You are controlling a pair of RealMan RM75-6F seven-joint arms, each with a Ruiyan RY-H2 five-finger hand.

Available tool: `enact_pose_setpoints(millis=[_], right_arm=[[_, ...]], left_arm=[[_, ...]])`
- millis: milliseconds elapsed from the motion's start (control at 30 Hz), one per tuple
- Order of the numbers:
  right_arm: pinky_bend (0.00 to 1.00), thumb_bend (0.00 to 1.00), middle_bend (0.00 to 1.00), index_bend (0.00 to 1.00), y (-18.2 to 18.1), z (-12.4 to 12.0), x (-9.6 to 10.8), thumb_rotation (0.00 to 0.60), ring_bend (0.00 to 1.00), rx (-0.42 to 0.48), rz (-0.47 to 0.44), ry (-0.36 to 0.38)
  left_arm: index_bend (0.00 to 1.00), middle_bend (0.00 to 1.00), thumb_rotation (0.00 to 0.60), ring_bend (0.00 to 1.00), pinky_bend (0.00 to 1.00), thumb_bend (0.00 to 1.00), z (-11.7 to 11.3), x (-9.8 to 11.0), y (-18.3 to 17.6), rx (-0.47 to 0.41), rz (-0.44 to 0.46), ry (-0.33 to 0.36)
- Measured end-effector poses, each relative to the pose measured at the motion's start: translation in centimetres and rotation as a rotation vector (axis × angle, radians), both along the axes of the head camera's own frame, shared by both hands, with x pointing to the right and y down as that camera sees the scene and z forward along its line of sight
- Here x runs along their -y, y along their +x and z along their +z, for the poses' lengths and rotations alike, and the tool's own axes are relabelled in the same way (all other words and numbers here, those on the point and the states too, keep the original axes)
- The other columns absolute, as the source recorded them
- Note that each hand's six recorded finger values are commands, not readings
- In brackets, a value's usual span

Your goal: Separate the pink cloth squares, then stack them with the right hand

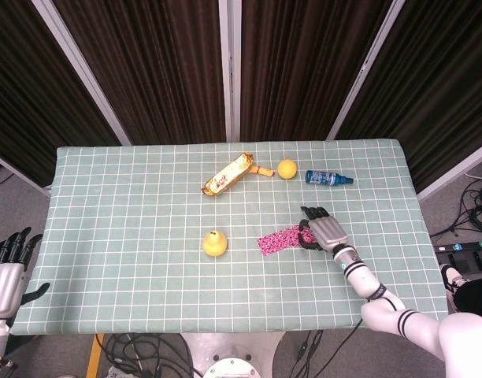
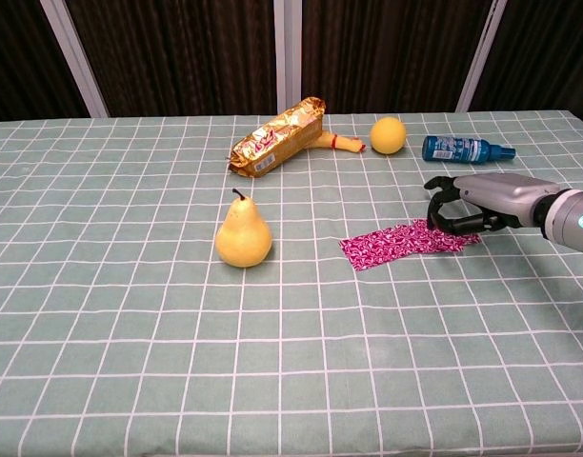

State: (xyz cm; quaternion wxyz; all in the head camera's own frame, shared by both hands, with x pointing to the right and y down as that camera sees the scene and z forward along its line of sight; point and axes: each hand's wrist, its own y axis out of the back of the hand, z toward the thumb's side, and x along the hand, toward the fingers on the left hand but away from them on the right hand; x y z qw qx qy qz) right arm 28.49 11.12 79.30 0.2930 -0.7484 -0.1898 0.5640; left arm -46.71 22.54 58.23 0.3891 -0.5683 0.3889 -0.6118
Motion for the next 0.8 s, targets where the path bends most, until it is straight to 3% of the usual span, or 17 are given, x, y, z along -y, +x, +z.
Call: enact_pose_setpoints(millis=[400,567,800], right_arm=[[0.00,0.50,0.03,0.35,1.3,-2.7,-2.6,0.143,0.00,0.040,-0.050,-0.021],[0.00,0.49,0.03,0.35,1.2,-3.5,-1.5,0.141,0.00,0.063,-0.028,0.011],[0.00,0.50,0.03,0.35,-0.9,-1.6,0.0,0.139,0.00,0.046,-0.026,0.011]], left_arm=[[0.18,0.16,0.600,0.11,0.16,0.00,-0.1,-0.1,0.1,-0.003,0.001,0.006],[0.18,0.16,0.600,0.11,0.16,0.00,-0.2,0.0,0.2,-0.006,0.008,0.010],[0.18,0.16,0.600,0.11,0.16,0.00,-0.2,-0.3,-0.1,-0.002,-0.006,0.006]])
